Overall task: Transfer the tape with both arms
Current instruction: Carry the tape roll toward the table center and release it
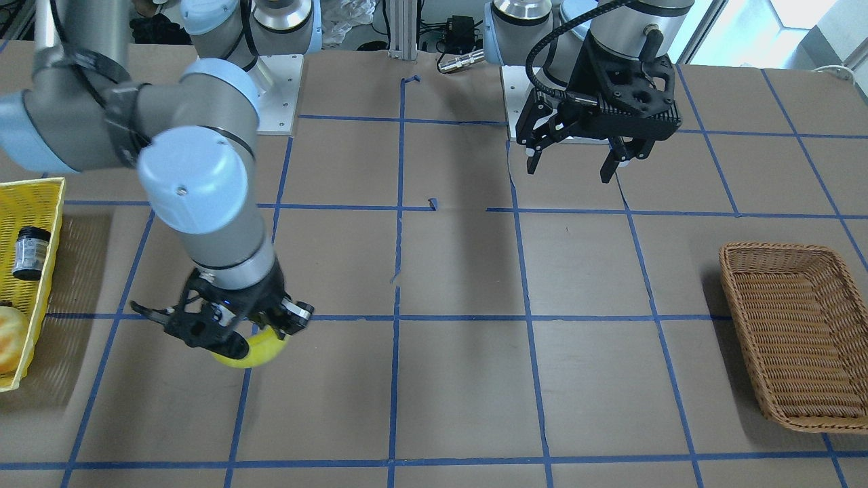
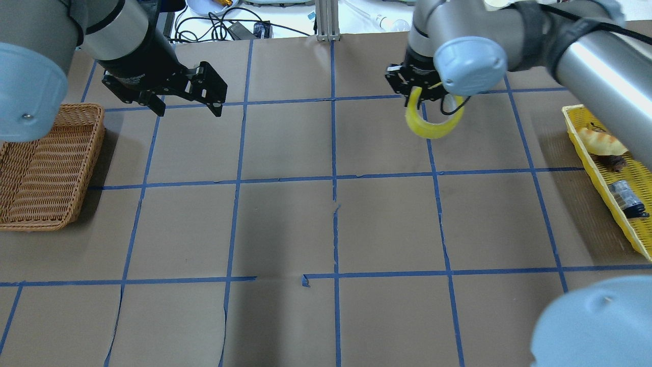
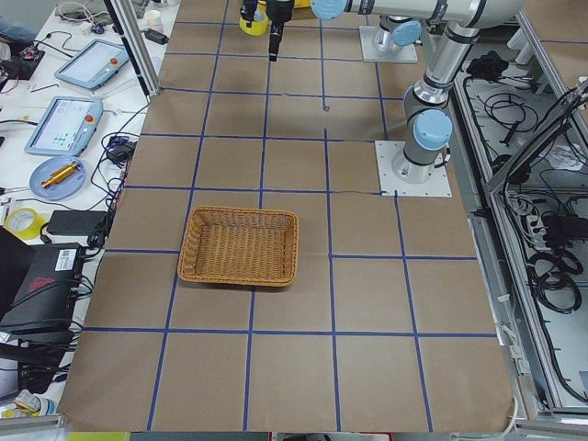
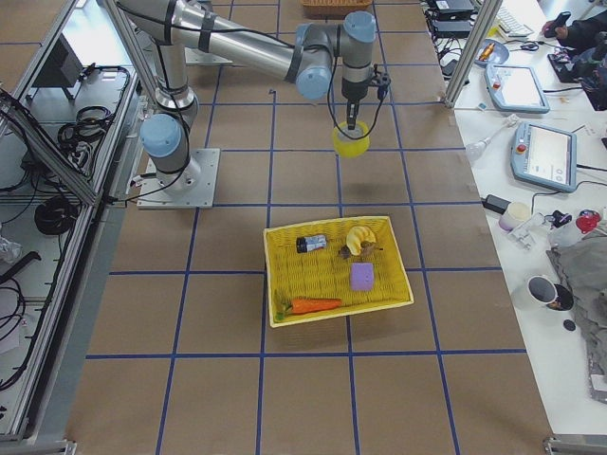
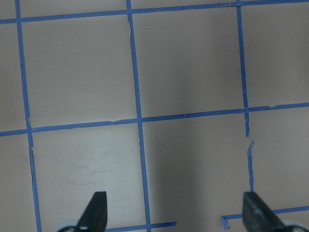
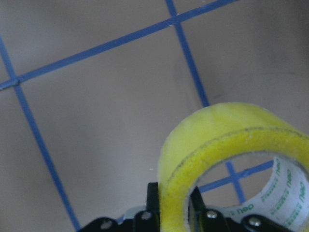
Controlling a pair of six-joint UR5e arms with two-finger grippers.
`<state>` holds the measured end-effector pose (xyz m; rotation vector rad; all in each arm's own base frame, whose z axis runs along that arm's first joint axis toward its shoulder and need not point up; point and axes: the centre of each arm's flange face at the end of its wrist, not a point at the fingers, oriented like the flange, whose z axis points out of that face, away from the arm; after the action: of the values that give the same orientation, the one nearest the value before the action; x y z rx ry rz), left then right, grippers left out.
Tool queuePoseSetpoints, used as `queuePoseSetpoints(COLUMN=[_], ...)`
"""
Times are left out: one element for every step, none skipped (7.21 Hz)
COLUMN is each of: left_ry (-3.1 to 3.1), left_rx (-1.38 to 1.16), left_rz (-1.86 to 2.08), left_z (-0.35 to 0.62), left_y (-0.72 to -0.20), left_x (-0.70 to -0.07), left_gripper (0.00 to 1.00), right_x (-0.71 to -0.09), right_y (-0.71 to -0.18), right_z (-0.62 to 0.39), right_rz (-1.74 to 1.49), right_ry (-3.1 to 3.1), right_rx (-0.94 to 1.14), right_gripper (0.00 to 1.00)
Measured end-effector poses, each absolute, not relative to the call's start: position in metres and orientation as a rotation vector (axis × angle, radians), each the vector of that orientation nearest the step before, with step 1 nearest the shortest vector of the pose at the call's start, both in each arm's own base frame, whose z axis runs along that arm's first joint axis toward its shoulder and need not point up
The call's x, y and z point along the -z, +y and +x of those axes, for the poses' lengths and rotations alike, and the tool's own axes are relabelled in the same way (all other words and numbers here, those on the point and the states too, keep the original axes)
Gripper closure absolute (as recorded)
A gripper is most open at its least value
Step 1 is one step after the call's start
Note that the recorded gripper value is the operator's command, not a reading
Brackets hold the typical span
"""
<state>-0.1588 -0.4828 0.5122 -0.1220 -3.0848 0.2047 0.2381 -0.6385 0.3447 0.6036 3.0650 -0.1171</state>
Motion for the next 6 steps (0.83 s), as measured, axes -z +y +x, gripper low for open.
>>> queuePoseSetpoints(left_ry=[-3.085,-3.087,-3.088,-3.087,-3.083,-3.072], left_rx=[-0.201,-0.191,-0.185,-0.198,-0.215,-0.224], left_rz=[-0.123,-0.121,-0.117,-0.116,-0.117,-0.121], left_z=[-0.159,-0.159,-0.159,-0.16,-0.16,-0.162], left_y=[-0.483,-0.484,-0.487,-0.491,-0.495,-0.498], left_x=[-0.511,-0.508,-0.503,-0.495,-0.484,-0.47], left_gripper=[0.0,0.0,0.0,0.0,0.0,0.0], right_x=[-0.329,-0.308,-0.289,-0.269,-0.25,-0.238], right_y=[-0.66,-0.676,-0.691,-0.702,-0.709,-0.711], right_z=[0.278,0.302,0.318,0.335,0.353,0.366], right_rz=[0.699,0.768,0.829,0.895,0.961,0.995], right_ry=[2.995,2.938,2.895,2.848,2.805,2.783], right_rx=[0.084,0.042,0.026,0.011,-0.02,-0.039], right_gripper=[1.0,1.0,1.0,1.0,1.0,0.32])
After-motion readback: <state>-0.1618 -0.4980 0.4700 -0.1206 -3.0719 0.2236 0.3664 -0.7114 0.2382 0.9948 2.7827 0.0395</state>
